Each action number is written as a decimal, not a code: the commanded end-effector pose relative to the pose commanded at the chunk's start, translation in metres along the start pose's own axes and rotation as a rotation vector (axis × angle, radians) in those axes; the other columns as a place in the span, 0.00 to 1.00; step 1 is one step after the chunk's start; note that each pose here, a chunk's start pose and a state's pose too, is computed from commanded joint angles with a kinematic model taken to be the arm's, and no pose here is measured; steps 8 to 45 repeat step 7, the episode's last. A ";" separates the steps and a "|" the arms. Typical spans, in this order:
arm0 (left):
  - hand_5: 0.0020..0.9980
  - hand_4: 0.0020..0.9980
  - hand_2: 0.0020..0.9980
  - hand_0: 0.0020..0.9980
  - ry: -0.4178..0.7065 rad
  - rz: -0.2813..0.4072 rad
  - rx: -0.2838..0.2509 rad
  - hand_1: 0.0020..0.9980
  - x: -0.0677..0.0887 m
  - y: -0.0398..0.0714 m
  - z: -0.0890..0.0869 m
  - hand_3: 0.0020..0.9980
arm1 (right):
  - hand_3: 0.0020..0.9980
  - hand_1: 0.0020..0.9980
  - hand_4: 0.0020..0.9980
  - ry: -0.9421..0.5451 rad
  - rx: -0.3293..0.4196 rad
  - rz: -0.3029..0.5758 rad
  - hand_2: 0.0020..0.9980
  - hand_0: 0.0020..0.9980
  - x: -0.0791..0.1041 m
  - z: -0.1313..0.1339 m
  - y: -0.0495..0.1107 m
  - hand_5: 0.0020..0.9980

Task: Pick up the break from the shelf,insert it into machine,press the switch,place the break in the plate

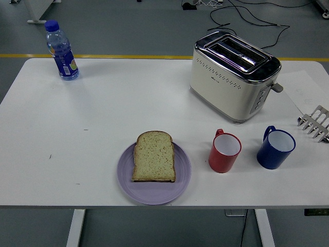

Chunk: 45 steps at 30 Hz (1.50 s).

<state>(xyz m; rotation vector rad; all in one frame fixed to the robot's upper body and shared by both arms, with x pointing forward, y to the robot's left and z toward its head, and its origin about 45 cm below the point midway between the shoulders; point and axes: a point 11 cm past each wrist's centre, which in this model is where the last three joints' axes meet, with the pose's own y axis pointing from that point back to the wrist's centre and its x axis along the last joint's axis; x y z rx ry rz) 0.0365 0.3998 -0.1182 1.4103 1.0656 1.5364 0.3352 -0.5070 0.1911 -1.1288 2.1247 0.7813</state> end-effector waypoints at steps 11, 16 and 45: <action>1.00 0.39 0.64 0.67 -0.001 0.002 -0.002 0.60 0.001 0.000 0.001 0.67 | 0.64 0.68 0.48 -0.005 0.013 -0.009 0.70 0.73 -0.003 -0.005 0.000 0.33; 1.00 0.39 0.64 0.67 -0.001 0.002 -0.002 0.60 0.001 0.000 0.001 0.67 | 0.64 0.68 0.48 -0.005 0.013 -0.009 0.70 0.73 -0.003 -0.005 0.000 0.33; 1.00 0.39 0.64 0.67 -0.001 0.002 -0.002 0.60 0.001 0.000 0.001 0.67 | 0.64 0.68 0.48 -0.005 0.013 -0.009 0.70 0.73 -0.003 -0.005 0.000 0.33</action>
